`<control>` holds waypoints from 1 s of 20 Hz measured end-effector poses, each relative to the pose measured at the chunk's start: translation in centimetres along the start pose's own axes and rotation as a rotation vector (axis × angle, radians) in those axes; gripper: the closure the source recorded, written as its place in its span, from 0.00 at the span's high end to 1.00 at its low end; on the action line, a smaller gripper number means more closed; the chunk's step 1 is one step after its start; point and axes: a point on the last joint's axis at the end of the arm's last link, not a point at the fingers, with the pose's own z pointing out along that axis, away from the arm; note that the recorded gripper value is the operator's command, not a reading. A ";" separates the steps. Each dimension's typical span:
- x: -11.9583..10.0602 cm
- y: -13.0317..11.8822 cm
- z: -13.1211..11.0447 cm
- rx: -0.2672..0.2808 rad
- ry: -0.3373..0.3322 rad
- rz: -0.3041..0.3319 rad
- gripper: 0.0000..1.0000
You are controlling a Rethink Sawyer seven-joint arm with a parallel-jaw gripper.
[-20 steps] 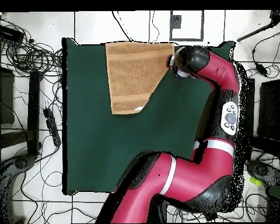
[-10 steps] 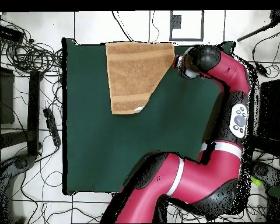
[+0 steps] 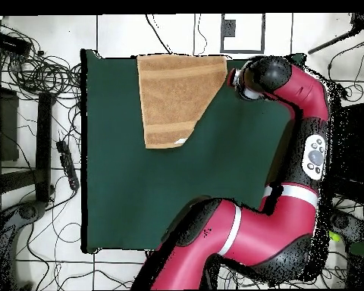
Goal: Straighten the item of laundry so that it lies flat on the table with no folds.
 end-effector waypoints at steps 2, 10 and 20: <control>-0.2 0.1 -0.3 0.001 -0.008 -0.002 1.00; -1.2 0.5 -1.3 0.003 -0.038 -0.010 1.00; -1.8 1.1 -2.0 0.004 -0.058 -0.019 1.00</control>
